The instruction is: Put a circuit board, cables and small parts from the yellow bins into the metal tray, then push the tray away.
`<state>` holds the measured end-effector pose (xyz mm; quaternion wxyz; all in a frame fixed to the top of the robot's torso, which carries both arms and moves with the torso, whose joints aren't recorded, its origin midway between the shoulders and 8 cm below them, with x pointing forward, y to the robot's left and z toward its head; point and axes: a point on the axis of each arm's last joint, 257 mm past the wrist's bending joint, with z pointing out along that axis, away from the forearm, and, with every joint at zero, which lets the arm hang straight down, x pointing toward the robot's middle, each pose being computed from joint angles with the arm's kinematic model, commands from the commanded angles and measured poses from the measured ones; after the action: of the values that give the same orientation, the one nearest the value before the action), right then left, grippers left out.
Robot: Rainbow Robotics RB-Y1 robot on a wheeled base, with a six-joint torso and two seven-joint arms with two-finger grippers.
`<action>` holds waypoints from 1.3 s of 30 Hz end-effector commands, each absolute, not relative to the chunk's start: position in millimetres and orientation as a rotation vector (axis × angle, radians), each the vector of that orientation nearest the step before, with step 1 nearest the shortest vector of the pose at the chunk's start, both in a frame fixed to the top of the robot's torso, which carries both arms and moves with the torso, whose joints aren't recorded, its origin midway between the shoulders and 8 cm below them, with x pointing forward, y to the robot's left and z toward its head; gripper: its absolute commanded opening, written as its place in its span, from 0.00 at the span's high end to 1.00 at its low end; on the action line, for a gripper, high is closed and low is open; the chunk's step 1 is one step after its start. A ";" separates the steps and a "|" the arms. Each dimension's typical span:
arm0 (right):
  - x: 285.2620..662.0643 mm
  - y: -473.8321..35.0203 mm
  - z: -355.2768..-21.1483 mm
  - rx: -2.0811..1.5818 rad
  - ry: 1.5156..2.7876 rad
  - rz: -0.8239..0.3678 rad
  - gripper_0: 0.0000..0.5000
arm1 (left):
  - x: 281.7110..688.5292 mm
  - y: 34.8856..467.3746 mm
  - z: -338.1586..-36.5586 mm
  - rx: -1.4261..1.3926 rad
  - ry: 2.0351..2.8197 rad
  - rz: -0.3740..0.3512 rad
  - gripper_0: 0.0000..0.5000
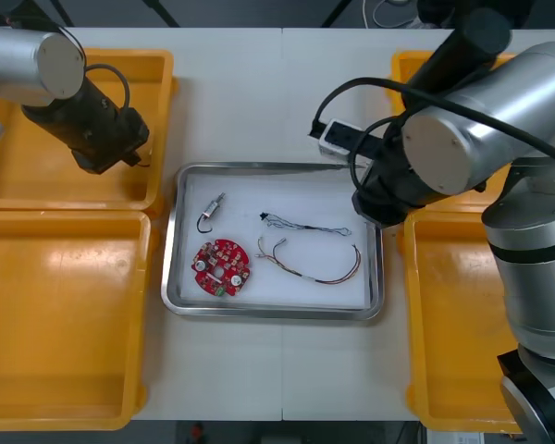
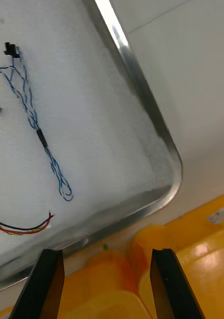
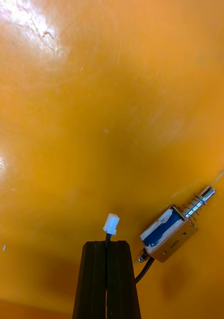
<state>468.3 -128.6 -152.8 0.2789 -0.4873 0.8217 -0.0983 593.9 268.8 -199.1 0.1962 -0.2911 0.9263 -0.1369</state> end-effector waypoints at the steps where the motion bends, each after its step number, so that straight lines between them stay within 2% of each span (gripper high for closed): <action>1: 467.9 -144.9 -127.3 -1.085 2.219 -0.169 0.00 | 603.1 287.1 -166.9 -0.827 2.543 -0.389 1.00; 6: 464.9 -168.3 -111.6 -0.824 2.260 -0.109 0.00 | 604.3 308.1 -156.4 -0.802 2.529 -0.363 1.00; 12: 456.7 -208.0 -119.4 -0.565 2.342 -0.093 0.00 | 603.2 334.4 -150.9 -0.824 2.513 -0.331 1.00; 17: 451.2 -239.3 -120.8 -0.432 2.367 -0.118 0.00 | 605.0 365.2 -143.7 -0.839 2.481 -0.294 1.00; 20: 449.7 -257.4 -115.0 -0.375 2.358 -0.141 0.00 | 604.9 386.3 -139.9 -0.854 2.465 -0.299 1.00; 27: 430.0 -302.9 -123.4 -0.246 2.385 -0.178 0.00 | 608.5 435.2 -130.0 -0.921 2.382 -0.278 1.00; 37: 396.6 -346.3 -132.9 -0.124 2.405 -0.221 0.00 | 603.8 453.9 -126.3 -0.945 2.366 -0.252 1.00; 38: 394.8 -349.3 -133.4 -0.112 2.406 -0.218 0.00 | 603.5 454.7 -126.2 -0.943 2.366 -0.248 0.99; 39: 393.5 -352.4 -133.8 -0.101 2.408 -0.219 0.00 | 603.1 456.6 -126.8 -0.945 2.365 -0.241 0.63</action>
<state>403.5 -330.7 -144.0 0.3431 -0.0657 0.9344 -0.0701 600.3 424.6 -160.7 0.2561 -0.3387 0.8998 -0.1001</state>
